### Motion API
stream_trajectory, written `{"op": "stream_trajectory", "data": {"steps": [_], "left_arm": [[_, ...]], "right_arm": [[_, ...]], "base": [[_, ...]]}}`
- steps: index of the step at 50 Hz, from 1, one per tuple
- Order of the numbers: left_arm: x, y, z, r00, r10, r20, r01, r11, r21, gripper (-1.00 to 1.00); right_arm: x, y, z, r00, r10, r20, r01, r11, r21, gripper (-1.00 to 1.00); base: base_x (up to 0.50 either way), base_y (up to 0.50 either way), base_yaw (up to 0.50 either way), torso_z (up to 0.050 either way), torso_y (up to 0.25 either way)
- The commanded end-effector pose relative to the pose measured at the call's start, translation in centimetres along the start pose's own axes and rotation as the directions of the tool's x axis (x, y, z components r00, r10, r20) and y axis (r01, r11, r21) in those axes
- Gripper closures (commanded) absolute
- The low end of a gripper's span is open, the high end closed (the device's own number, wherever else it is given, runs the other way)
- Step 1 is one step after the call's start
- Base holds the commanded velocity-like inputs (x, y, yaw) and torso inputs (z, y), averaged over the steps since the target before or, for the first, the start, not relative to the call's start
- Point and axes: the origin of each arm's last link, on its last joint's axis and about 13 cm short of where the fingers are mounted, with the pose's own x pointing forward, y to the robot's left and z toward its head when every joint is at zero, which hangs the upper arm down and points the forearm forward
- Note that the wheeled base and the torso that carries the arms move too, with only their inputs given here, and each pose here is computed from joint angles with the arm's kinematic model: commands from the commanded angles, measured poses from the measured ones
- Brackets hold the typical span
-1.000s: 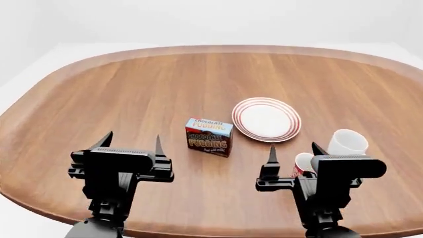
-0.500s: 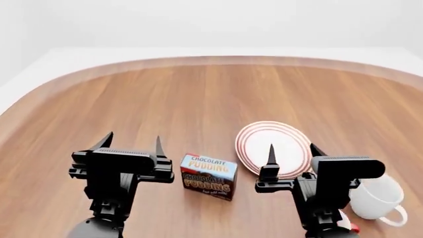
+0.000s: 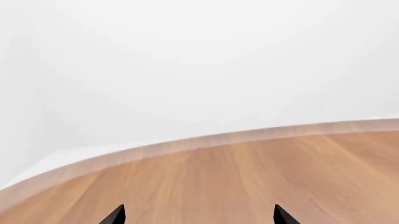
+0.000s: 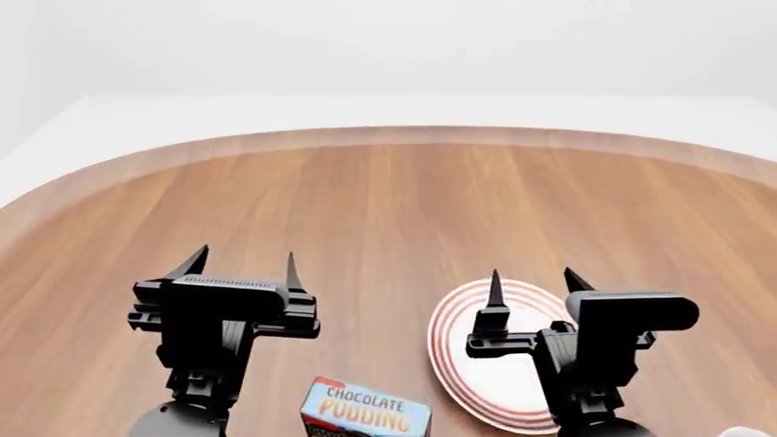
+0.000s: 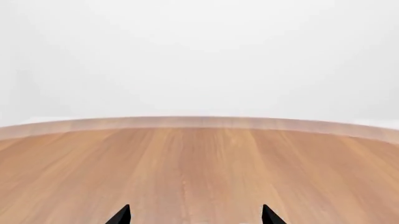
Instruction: Put the chocolate pudding to the right of the plate.
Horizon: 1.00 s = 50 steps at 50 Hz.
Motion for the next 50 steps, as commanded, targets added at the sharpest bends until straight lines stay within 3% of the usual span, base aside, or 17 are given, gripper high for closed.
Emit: {"op": "stream_trajectory", "data": {"steps": [1,7,18,19,26,28,29,31,35,39,41,50], "left_arm": [[0.0,0.0,-0.1,1.0,0.002,-0.002,-0.002,1.0,0.001,-1.0],[-0.1,0.1,0.0,1.0,0.003,0.0,-0.003,1.0,0.002,-1.0],[-0.1,0.0,-0.1,1.0,0.003,-0.001,-0.003,1.0,0.003,-1.0],[-0.1,0.0,-0.1,1.0,0.002,-0.001,-0.002,1.0,0.002,-1.0],[-0.1,0.0,0.0,1.0,0.002,0.0,-0.002,1.0,0.005,-1.0],[-0.2,0.1,-0.1,1.0,0.002,0.0,-0.002,1.0,0.004,-1.0],[-0.1,0.1,-0.1,1.0,0.003,-0.001,-0.003,1.0,0.005,-1.0],[-0.1,0.1,-0.1,1.0,0.004,-0.002,-0.004,1.0,0.005,-1.0],[-0.1,0.1,0.0,1.0,0.005,-0.001,-0.005,1.0,0.008,-1.0],[-0.1,0.1,-0.1,1.0,0.006,-0.004,-0.006,1.0,0.005,-1.0],[-0.1,0.1,-0.2,1.0,0.006,-0.004,-0.005,1.0,0.006,-1.0],[0.0,0.2,-0.1,1.0,0.007,-0.004,-0.007,1.0,0.008,-1.0]], "right_arm": [[0.0,0.1,0.0,1.0,0.004,0.0,-0.004,1.0,-0.004,-1.0],[0.2,0.1,-0.1,1.0,-0.017,-0.009,0.017,1.0,0.005,-1.0],[0.0,-0.2,0.1,0.999,-0.034,-0.028,0.033,0.998,-0.046,-1.0],[-0.3,-0.2,0.1,0.999,0.034,-0.042,-0.035,0.999,-0.027,-1.0],[-1.8,-0.2,0.5,0.994,0.009,-0.113,-0.019,0.996,-0.09,-1.0],[-2.6,-0.2,0.7,0.981,0.128,-0.145,-0.136,0.99,-0.045,-1.0],[-2.7,-0.3,0.9,0.985,0.084,-0.153,-0.091,0.995,-0.041,-1.0],[-3.2,-0.2,0.6,0.984,0.086,-0.155,-0.1,0.991,-0.088,-1.0],[-4.2,-0.5,1.1,0.98,0.084,-0.181,-0.103,0.99,-0.099,-1.0],[-4.8,-0.7,1.9,0.977,0.12,-0.178,-0.147,0.978,-0.15,-1.0],[-5.2,-0.8,2.1,0.96,0.17,-0.221,-0.2,0.972,-0.122,-1.0],[-5.5,-1.5,3.1,0.939,0.18,-0.293,-0.234,0.959,-0.16,-1.0]], "base": [[0.5,0.0,0.0,0.0,0.01],[0.47,0.0,0.0,0.0,0.0],[0.0,0.0,0.0,0.0,0.001],[0.0,0.0,0.0,0.0,0.0],[0.0,0.0,0.0,0.0,0.0],[0.0,0.0,0.0,0.0,0.0],[0.0,0.0,0.0,0.0,0.0],[0.0,0.0,0.0,0.0,0.0],[0.0,0.0,0.0,0.0,0.0],[0.0,0.0,0.0,0.0,0.0],[0.0,0.0,0.0,0.0,0.0],[0.0,0.0,0.0,0.0,0.0]]}}
